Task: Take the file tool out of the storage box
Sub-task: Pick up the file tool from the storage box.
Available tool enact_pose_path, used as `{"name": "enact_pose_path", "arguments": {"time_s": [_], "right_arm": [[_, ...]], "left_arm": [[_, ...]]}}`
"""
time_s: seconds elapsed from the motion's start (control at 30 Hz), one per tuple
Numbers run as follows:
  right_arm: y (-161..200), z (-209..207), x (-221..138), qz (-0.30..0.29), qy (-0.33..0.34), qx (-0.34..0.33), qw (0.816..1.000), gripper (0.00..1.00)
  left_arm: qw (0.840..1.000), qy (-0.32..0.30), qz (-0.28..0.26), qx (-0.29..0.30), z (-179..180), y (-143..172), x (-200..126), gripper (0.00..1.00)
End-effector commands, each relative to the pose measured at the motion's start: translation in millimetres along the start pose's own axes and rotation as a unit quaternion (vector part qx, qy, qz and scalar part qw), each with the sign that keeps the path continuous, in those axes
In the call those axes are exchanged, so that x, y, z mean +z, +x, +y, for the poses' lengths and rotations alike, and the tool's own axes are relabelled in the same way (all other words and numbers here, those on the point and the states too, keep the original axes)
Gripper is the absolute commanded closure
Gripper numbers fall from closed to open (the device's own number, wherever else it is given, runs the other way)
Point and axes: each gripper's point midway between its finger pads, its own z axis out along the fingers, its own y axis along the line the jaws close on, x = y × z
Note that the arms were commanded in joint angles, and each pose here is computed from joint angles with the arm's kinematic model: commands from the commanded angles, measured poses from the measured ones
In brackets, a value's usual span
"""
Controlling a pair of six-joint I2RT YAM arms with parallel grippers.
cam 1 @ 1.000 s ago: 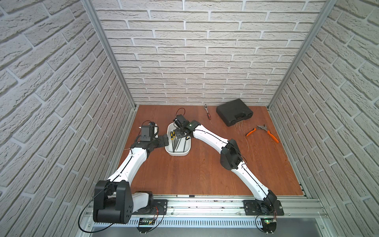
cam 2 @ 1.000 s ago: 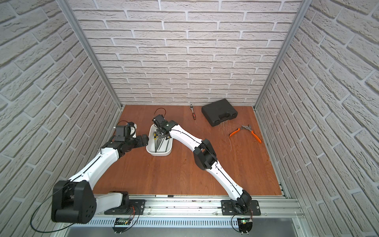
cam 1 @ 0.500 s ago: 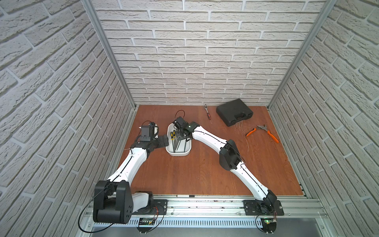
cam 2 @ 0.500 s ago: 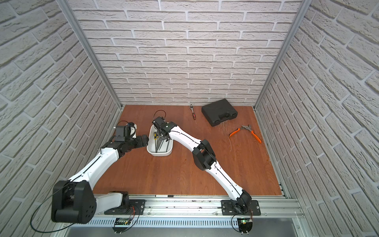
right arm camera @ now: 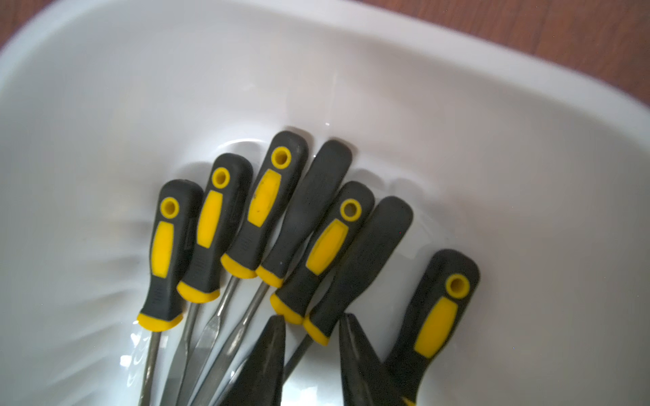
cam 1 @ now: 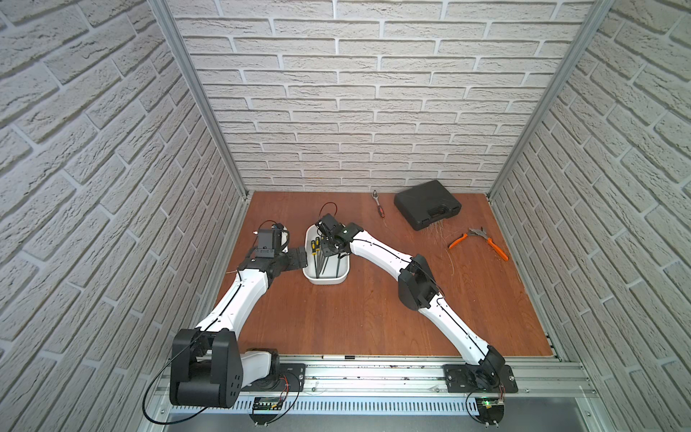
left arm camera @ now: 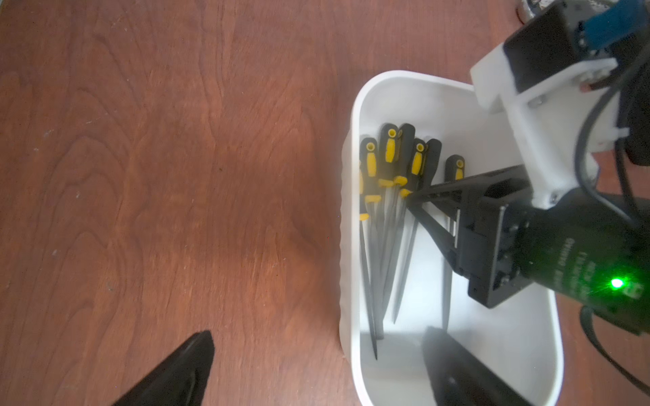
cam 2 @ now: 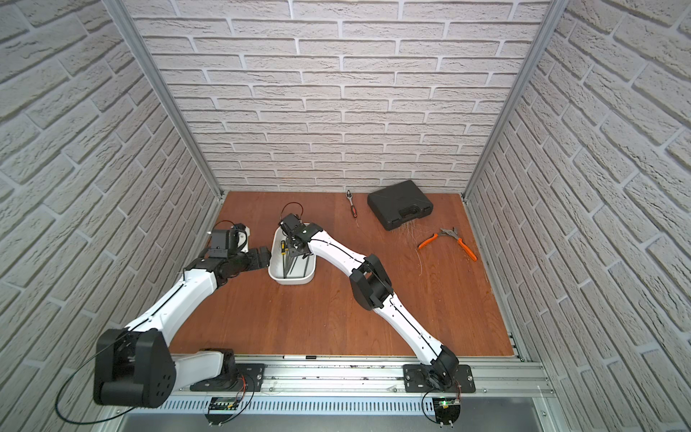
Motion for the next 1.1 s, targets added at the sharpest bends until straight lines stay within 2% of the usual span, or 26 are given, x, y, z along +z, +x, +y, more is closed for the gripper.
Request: {"name": "enact_pose_path", "arguments": {"time_s": [0.0,0.57,0.83,0.9,1.0,1.07], "right_arm": [[11,-1,11,0.016,0.003,0.004,1.000,0.76],[21,-21,-9,0.040,0.050,-0.037,0.997,0.76],[25,-17,0,0.043,0.039,-0.038,0.998,0.72],[23,-15,3,0.039,0.032,-0.030,0.998,0.76],[16,-12,-1,0.026,0.026,-0.021,0.999,0.93],[5,-9,-11,0.009,0.021,-0.019,1.000,0.98]], "left_arm": [[1.000,-0.001,-0.008,0.008,1,-4,-4,0.02],[1.000,-0.004,-0.010,0.009,2,-3,-5,0.01],[1.000,-0.002,-0.011,0.009,1,-4,-5,0.01],[1.000,-0.004,-0.012,0.010,2,-4,-6,0.01],[1.000,-0.007,-0.012,0.012,3,-4,-8,0.02],[1.000,-0.008,-0.012,0.013,3,-4,-8,0.02]]}}
